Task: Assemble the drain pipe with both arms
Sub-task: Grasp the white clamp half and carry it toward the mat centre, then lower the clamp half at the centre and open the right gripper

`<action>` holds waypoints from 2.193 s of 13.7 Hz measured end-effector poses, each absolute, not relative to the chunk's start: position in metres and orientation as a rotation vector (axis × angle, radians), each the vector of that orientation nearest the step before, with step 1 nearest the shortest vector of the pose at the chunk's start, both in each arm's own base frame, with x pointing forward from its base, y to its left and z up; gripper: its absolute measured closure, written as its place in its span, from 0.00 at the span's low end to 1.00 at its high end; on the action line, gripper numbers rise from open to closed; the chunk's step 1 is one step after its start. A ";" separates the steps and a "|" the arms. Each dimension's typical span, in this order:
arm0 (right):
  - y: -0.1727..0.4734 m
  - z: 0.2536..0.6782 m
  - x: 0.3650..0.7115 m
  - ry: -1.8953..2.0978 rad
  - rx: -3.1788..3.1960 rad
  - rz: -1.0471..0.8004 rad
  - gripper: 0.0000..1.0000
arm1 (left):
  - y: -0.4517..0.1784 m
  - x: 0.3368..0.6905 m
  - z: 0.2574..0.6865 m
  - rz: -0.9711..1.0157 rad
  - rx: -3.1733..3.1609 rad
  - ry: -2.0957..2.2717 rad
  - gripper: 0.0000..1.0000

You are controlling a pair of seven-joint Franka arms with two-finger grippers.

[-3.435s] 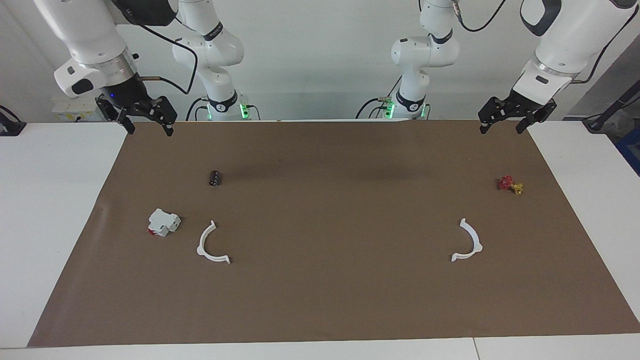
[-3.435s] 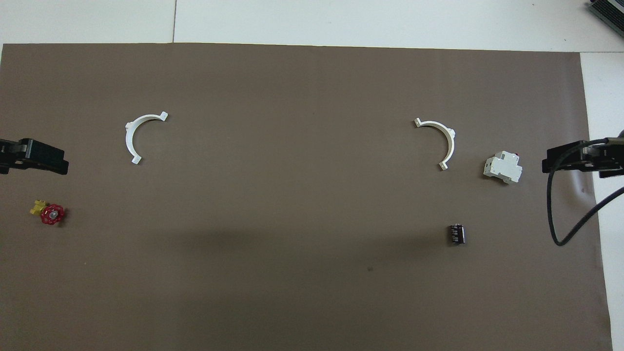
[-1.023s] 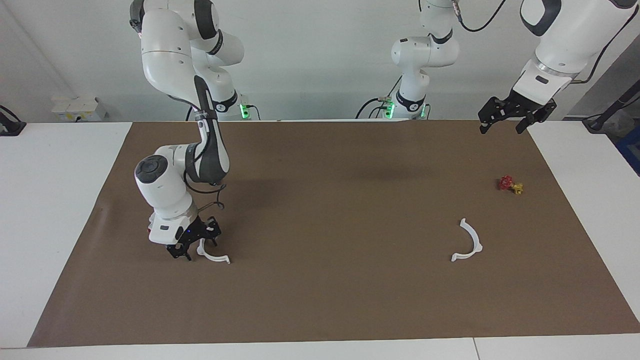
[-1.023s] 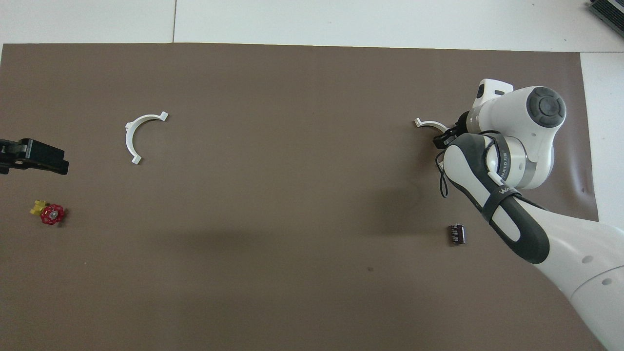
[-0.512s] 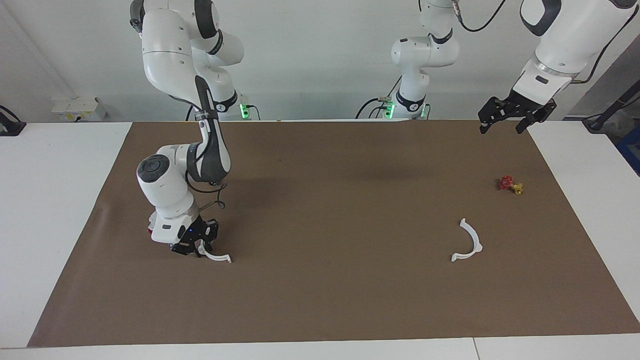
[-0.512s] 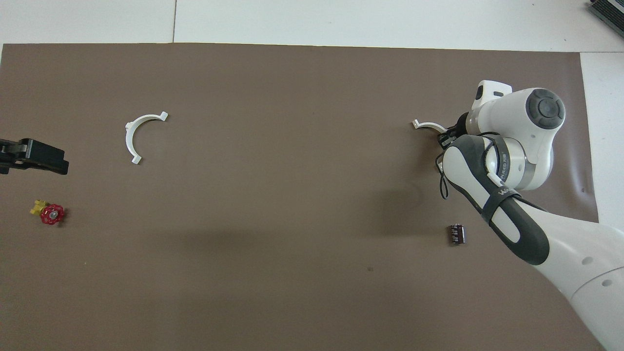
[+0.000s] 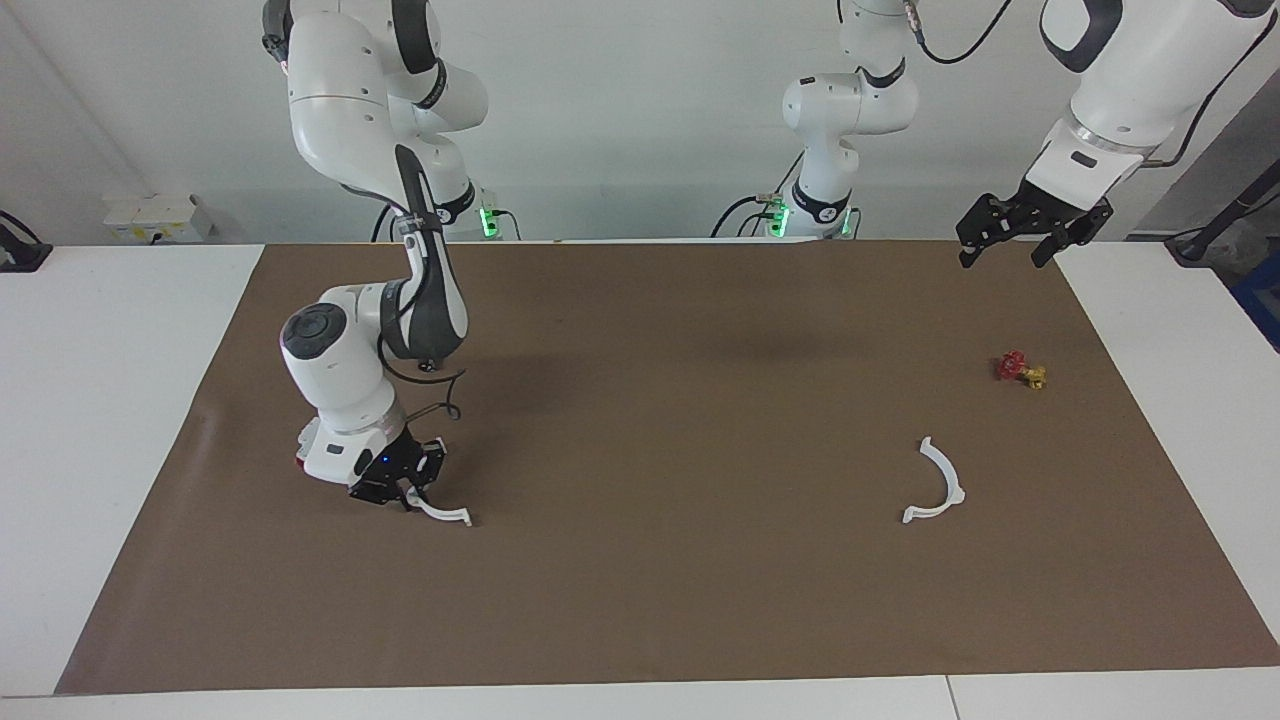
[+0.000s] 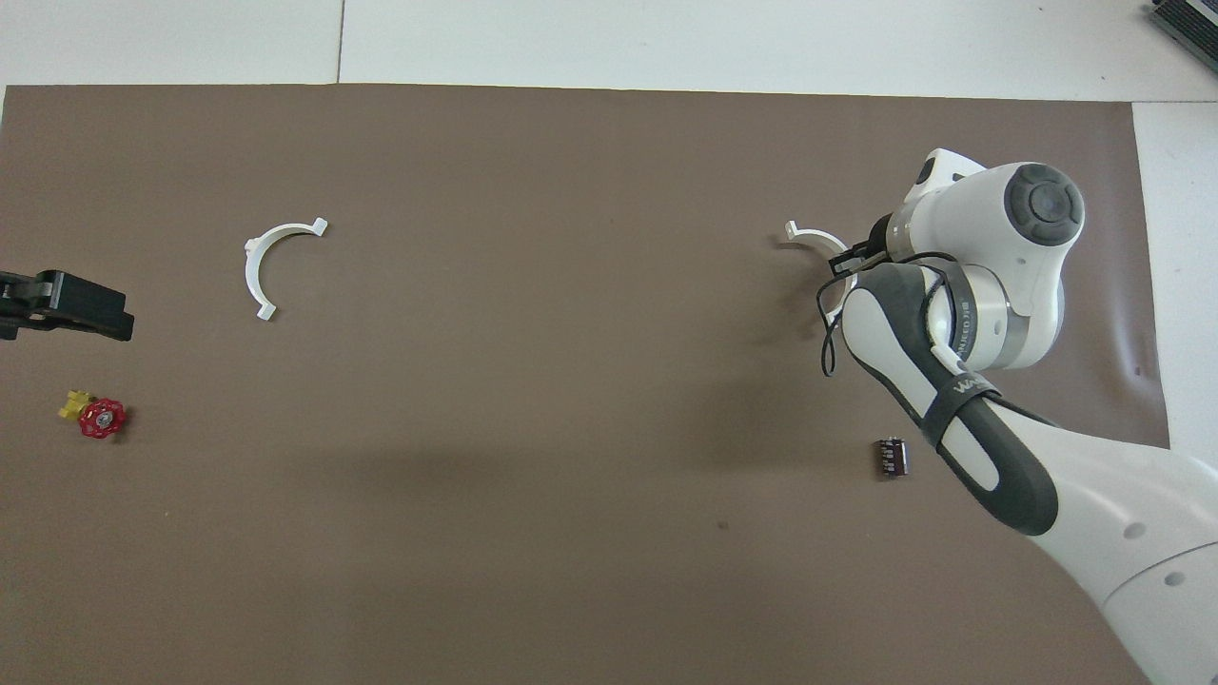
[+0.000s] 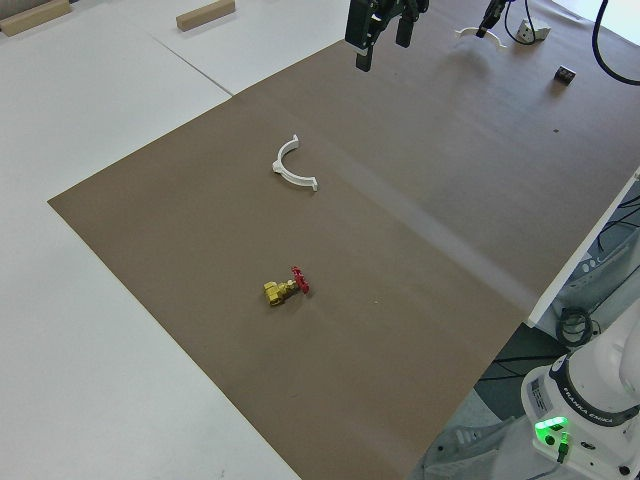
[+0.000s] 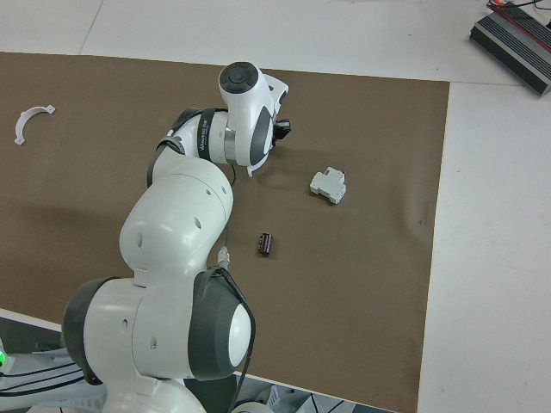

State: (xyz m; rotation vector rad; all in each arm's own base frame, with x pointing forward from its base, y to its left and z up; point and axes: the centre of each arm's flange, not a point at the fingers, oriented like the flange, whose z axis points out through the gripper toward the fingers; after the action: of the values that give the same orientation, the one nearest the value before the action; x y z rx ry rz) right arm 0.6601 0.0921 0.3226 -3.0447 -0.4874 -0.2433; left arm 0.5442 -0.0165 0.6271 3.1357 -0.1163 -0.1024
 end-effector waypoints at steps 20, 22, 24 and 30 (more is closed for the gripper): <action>0.332 0.308 0.568 -0.063 -3.147 -0.207 0.79 | -0.016 0.544 0.627 -0.102 3.136 -0.116 0.00; 0.332 0.307 0.567 -0.095 -3.150 -0.203 0.79 | -0.016 0.544 0.627 -0.102 3.136 -0.116 0.00; 0.333 0.303 0.564 -0.134 -3.149 -0.202 0.79 | -0.016 0.544 0.627 -0.102 3.136 -0.116 0.00; 0.334 0.299 0.561 -0.145 -3.148 -0.202 0.63 | -0.016 0.544 0.627 -0.102 3.136 -0.116 0.00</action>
State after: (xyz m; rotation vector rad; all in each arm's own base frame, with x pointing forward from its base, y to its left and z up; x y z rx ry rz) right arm 0.5609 0.3341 0.2987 -3.1481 -0.1450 -0.2016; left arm 0.5442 -0.0165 0.6271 3.1357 -0.1163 -0.1024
